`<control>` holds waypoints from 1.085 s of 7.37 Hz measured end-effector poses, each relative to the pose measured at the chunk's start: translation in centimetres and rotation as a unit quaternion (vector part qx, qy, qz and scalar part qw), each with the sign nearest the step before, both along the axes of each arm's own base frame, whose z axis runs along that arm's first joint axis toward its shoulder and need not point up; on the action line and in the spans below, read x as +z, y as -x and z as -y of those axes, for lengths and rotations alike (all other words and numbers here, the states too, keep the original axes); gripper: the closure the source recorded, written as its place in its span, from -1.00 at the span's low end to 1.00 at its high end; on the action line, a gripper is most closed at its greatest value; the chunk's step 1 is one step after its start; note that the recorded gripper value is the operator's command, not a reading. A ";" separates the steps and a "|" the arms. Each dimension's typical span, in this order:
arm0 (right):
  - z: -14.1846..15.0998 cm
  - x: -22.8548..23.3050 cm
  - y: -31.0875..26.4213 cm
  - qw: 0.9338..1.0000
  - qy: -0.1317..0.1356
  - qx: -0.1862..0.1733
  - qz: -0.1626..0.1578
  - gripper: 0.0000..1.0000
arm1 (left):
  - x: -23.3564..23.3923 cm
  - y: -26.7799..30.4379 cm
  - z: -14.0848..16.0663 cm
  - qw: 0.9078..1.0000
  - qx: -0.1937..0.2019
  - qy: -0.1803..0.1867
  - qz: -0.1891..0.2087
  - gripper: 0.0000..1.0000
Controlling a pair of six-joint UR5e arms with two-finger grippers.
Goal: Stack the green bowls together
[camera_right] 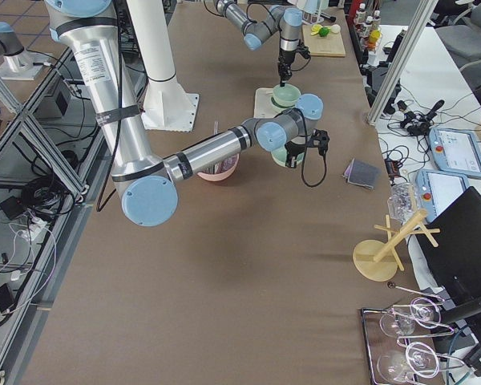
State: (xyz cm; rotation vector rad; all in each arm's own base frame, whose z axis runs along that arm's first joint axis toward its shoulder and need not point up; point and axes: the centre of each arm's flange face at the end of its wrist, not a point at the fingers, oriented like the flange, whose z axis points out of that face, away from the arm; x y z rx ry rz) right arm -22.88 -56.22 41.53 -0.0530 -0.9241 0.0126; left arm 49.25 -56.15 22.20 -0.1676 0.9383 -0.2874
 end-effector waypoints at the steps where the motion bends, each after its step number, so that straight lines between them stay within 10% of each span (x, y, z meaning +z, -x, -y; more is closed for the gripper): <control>1: 0.0 0.0 0.1 1.000 0.000 -0.001 0.000 1.00 | 0.1 -0.2 0.0 1.000 -0.003 -0.003 0.002 1.00; 8: 0.0 -0.1 0.3 1.000 0.000 -0.002 0.000 1.00 | 0.5 -1.2 -0.4 1.000 -0.002 -0.010 0.004 1.00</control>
